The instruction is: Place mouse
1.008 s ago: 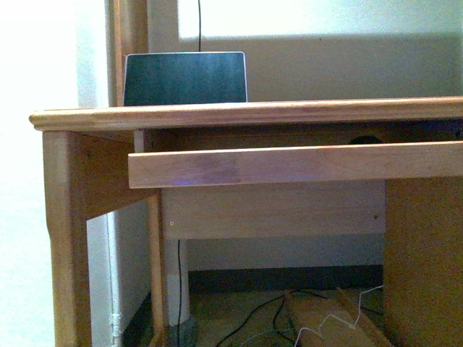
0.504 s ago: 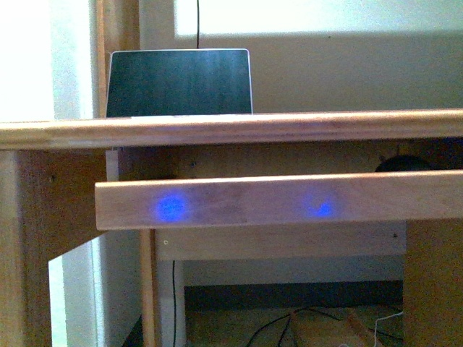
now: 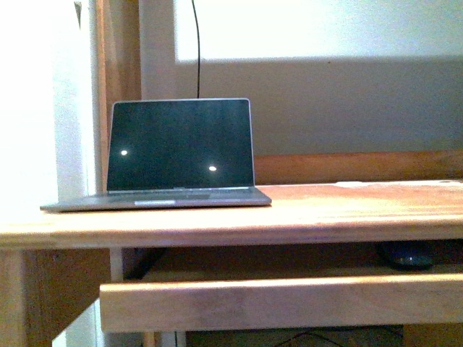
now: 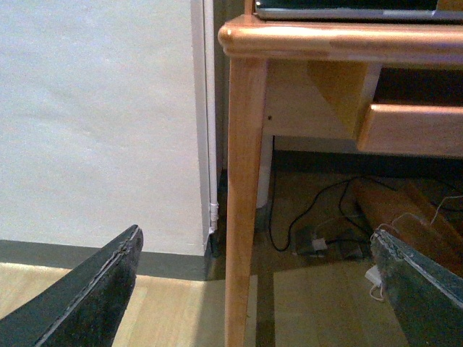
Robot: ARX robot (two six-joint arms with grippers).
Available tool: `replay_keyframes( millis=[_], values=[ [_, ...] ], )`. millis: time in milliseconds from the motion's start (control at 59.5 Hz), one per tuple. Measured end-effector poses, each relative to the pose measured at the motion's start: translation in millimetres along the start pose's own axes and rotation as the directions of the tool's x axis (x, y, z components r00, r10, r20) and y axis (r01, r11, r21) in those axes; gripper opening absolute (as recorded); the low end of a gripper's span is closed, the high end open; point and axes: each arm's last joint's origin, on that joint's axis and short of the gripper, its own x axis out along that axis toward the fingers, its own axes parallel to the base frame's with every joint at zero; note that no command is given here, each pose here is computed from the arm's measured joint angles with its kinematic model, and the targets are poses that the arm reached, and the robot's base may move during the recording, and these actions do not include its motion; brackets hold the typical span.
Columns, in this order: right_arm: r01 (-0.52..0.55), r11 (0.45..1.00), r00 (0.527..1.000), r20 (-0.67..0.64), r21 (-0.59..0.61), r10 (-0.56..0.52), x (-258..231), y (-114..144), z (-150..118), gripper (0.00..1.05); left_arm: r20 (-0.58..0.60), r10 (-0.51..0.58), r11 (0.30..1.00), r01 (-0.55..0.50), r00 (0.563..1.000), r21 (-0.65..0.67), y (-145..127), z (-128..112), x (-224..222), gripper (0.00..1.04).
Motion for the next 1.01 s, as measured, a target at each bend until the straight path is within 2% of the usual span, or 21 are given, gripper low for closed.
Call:
replay_keyframes(
  millis=[252,319,386,521,571,588,605,722,739,823,907,941,1008],
  values=[
    [0.0,1.0,1.0,0.0,0.0,0.0,0.0,0.0,0.0,0.97,-0.003,-0.003,1.0,0.003,1.0,-0.004,0.0,-0.2,0.1,0.97],
    [0.002,1.0,1.0,0.0,0.0,-0.002,0.0,-0.1,0.0,0.97,-0.162,-0.142,0.984,0.121,0.977,-0.131,-1.5,-0.1,0.9,0.97],
    [0.0,1.0,1.0,0.0,0.0,0.0,0.0,0.0,0.0,0.97,-0.27,-0.218,0.966,0.167,0.938,-0.198,-4.1,-1.8,9.1,0.97],
    [0.0,1.0,1.0,0.0,0.0,0.0,0.0,0.0,0.0,0.97,-0.318,-0.187,0.982,0.179,0.93,-0.053,-5.6,-3.9,39.0,0.97],
    [0.0,1.0,1.0,0.0,0.0,0.0,0.0,0.0,0.0,0.97,-0.304,-0.175,0.978,0.202,0.937,0.059,-6.9,-2.6,56.8,0.97],
    [0.0,1.0,1.0,0.0,0.0,0.0,0.0,0.0,0.0,0.97,-0.29,-0.178,0.965,0.225,0.94,0.136,-8.0,-1.3,67.0,0.97],
    [0.0,1.0,1.0,0.0,0.0,0.0,0.0,0.0,0.0,0.97,-0.283,-0.18,0.962,0.229,0.942,0.149,-8.7,-0.7,70.8,0.97],
    [0.0,1.0,1.0,0.0,0.0,0.0,0.0,0.0,0.0,0.97,-0.202,-0.212,0.85,0.283,0.956,0.445,-16.2,2.0,112.1,0.97],
    [0.0,1.0,1.0,0.0,0.0,0.0,0.0,0.0,0.0,0.97,-0.195,-0.214,0.844,0.282,0.957,0.457,-16.8,2.0,115.8,0.97],
    [0.0,1.0,1.0,0.0,0.0,0.0,0.0,0.0,0.0,0.97,-0.135,-0.259,0.703,0.283,0.956,0.652,-24.0,-0.3,144.9,0.97],
    [0.0,1.0,1.0,0.0,0.0,0.0,0.0,0.0,0.0,0.97,-0.12,-0.319,0.59,0.296,0.94,0.751,-33.3,-4.9,164.4,0.97],
    [0.0,1.0,1.0,0.0,0.0,0.0,0.0,0.0,0.0,0.97,-0.127,-0.36,0.52,0.312,0.924,0.795,-39.7,-8.4,172.4,0.97],
    [0.0,1.0,1.0,0.0,0.0,0.0,0.0,0.0,0.0,0.97,-0.143,-0.403,0.45,0.331,0.904,0.829,-48.6,-13.4,181.7,0.97]
  ],
)
